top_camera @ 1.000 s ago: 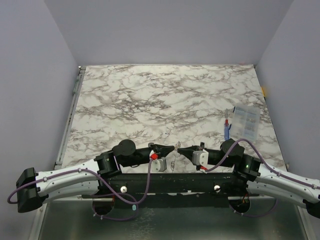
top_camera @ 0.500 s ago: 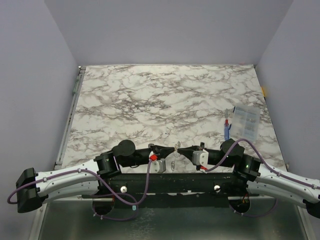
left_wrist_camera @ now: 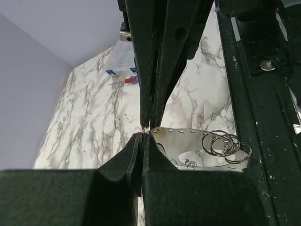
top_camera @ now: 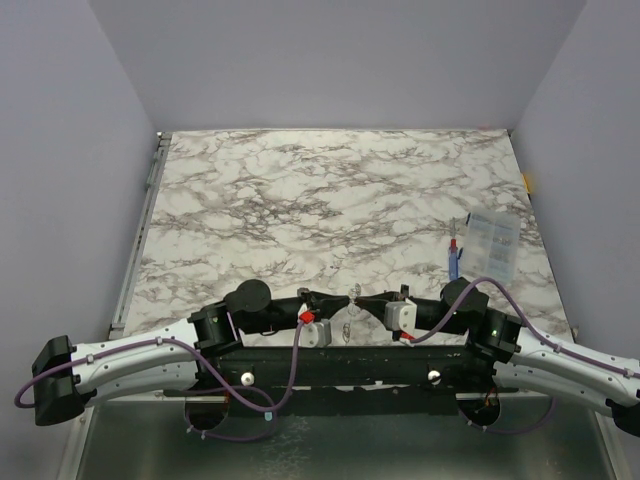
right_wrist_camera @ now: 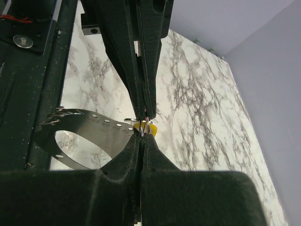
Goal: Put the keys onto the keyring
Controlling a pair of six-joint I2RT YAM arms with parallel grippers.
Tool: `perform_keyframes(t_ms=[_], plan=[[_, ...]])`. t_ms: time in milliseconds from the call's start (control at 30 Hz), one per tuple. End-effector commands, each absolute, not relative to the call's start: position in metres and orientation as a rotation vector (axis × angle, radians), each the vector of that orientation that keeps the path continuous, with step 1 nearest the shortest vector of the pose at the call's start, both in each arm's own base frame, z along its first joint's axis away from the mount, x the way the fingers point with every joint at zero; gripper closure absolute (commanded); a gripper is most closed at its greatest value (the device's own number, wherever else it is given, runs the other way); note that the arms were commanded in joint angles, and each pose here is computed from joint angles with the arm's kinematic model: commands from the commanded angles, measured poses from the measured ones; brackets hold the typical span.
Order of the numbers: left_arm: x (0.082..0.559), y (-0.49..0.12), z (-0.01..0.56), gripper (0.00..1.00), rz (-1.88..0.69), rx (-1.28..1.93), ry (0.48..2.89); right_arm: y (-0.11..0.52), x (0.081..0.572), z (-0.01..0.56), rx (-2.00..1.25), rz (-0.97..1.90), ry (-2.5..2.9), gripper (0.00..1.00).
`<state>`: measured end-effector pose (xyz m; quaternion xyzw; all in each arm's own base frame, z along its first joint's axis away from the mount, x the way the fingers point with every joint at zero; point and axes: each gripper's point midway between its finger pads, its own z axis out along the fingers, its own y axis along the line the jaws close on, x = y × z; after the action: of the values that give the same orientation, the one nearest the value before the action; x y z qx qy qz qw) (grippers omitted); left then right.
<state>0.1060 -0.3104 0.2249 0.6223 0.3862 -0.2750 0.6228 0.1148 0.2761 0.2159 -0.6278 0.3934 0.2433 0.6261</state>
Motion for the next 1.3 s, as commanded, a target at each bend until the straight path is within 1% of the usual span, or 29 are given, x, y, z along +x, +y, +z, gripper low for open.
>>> perform_keyframes(t_ms=[0, 1267], plan=[[0.095, -0.315, 0.223, 1.0, -0.669, 1.476, 0.837, 0.279, 0.113, 0.221, -1.417, 0.576, 0.884, 0.99], [0.087, -0.308, 0.208, 1.0, -0.634, 1.581, 0.785, 0.277, 0.114, 0.222, -1.413, 0.568, 0.885, 0.99]])
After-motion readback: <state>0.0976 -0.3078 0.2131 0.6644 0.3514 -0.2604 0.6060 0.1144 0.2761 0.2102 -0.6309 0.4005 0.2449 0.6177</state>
